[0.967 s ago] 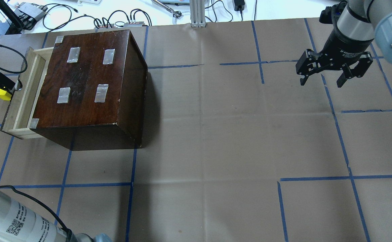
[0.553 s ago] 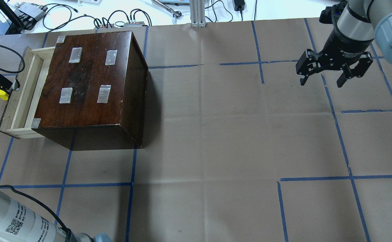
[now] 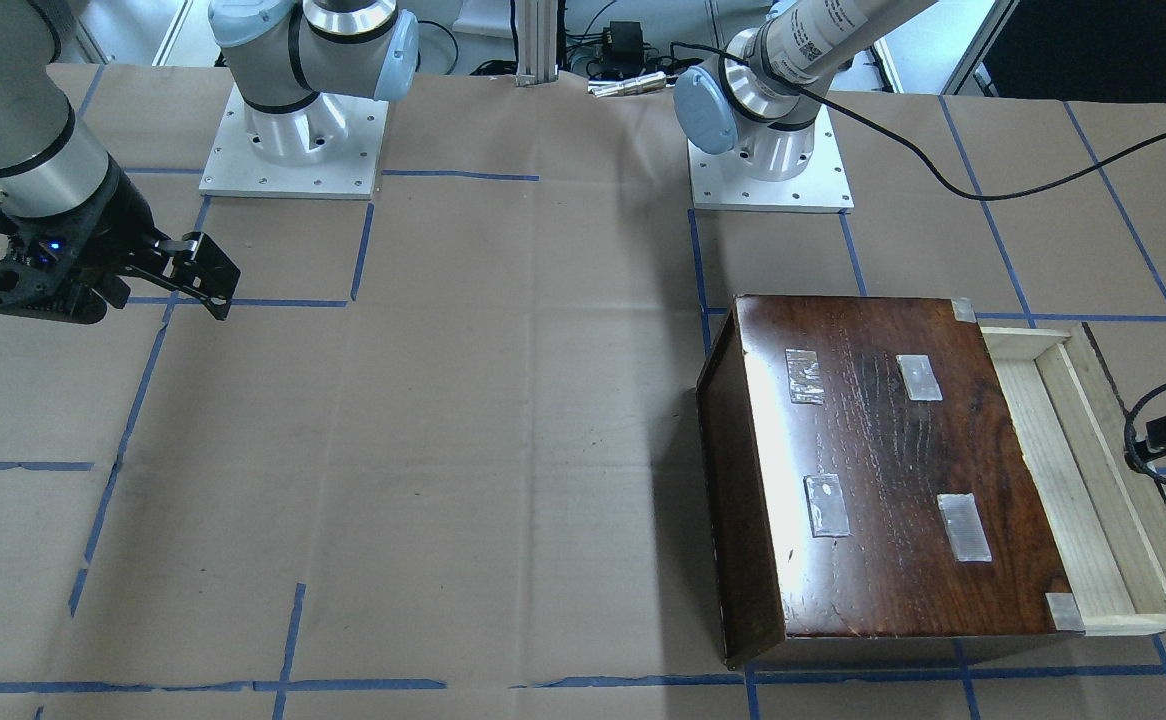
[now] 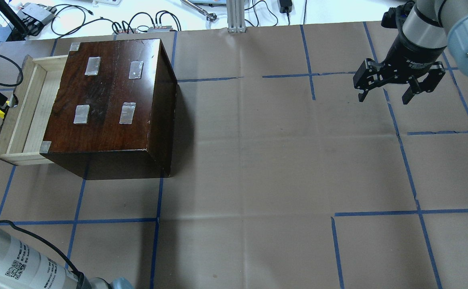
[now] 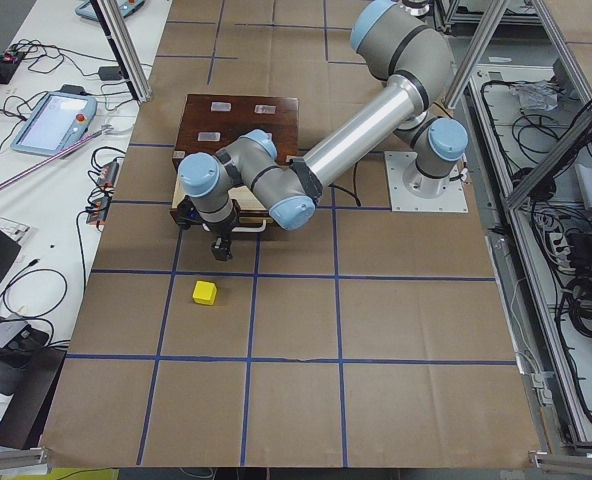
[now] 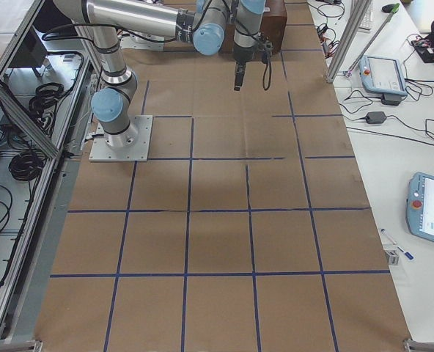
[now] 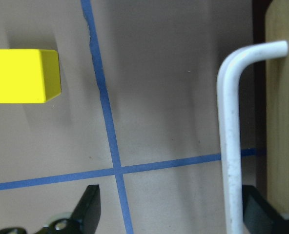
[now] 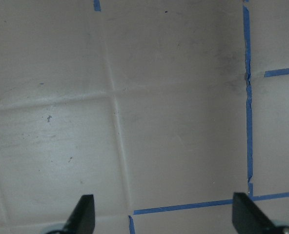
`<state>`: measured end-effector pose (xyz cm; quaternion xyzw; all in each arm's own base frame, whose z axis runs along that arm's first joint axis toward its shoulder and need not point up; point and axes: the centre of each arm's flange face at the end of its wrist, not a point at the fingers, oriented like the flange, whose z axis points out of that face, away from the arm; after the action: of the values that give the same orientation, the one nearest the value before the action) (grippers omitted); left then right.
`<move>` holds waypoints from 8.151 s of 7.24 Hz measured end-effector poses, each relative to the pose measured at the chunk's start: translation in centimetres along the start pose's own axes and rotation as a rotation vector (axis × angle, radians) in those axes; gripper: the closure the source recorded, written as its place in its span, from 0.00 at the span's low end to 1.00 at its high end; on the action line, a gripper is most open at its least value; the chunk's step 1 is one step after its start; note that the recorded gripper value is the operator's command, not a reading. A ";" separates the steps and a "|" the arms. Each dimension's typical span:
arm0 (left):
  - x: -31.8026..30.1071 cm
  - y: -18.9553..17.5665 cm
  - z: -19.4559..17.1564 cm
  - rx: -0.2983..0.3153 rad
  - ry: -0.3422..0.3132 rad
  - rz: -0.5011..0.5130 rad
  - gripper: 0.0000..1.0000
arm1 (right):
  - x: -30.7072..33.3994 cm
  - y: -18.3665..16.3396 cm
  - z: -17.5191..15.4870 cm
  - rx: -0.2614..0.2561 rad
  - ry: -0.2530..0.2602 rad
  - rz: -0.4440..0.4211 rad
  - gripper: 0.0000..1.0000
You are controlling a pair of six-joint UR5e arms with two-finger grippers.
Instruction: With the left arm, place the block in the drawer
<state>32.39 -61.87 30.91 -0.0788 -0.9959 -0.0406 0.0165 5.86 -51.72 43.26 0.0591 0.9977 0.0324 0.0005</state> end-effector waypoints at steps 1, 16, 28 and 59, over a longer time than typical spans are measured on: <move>-0.2 0.0 0.0 -0.004 -0.005 0.001 0.01 | 0.0 0.0 0.0 0.000 0.000 0.000 0.00; -10.5 -5.5 8.4 0.008 0.015 -0.021 0.01 | 0.0 0.0 0.0 -0.001 0.000 0.000 0.00; -10.0 -7.8 5.7 -0.078 -0.066 0.069 1.00 | 0.0 0.0 0.0 -0.001 0.000 0.000 0.00; 26.5 -2.7 -15.4 -0.048 0.065 -0.125 0.01 | 0.0 0.0 0.0 -0.001 0.000 0.001 0.00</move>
<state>6.18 -61.69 47.10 -0.0157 -0.9966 -0.0678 0.0444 5.86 -51.71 43.24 0.0596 0.9977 0.0327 0.0005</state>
